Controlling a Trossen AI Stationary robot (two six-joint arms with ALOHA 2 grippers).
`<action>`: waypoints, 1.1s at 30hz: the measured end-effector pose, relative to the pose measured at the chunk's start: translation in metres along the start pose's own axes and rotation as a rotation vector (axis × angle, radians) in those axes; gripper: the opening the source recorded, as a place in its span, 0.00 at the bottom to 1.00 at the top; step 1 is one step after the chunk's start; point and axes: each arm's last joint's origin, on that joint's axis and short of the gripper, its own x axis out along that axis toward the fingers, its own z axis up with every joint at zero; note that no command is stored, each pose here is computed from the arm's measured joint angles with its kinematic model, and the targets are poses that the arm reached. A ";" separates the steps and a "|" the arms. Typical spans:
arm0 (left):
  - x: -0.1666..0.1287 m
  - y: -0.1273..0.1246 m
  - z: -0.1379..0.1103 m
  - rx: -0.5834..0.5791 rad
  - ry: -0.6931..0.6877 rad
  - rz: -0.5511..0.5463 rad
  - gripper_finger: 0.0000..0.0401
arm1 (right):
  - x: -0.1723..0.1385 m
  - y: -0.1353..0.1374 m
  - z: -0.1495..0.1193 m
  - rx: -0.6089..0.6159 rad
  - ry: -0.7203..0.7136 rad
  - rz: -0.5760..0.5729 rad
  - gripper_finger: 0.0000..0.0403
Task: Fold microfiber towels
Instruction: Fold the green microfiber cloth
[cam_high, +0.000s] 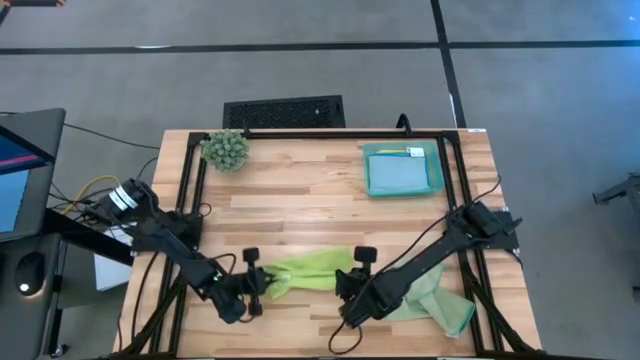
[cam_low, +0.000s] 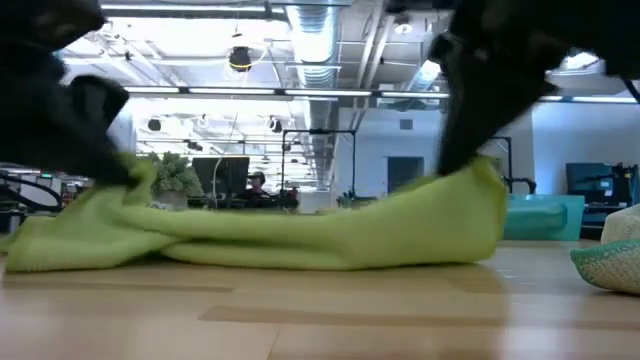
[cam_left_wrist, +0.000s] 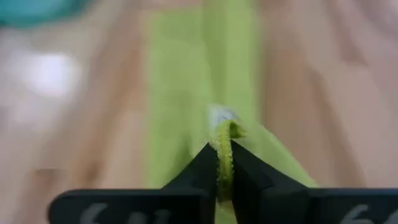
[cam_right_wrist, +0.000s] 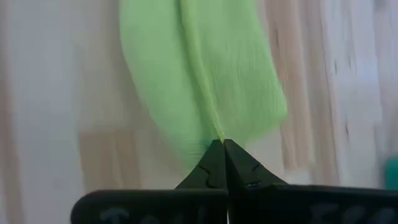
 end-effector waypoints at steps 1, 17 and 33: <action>0.002 -0.003 -0.001 0.023 0.029 -0.042 0.08 | -0.001 0.002 0.001 0.010 -0.010 0.016 0.01; -0.001 -0.018 0.041 0.540 0.098 -0.127 0.48 | -0.005 0.006 0.005 0.034 -0.048 0.069 0.02; -0.006 -0.018 0.041 0.735 0.216 -0.250 0.46 | -0.004 0.003 0.007 0.019 -0.046 0.074 0.02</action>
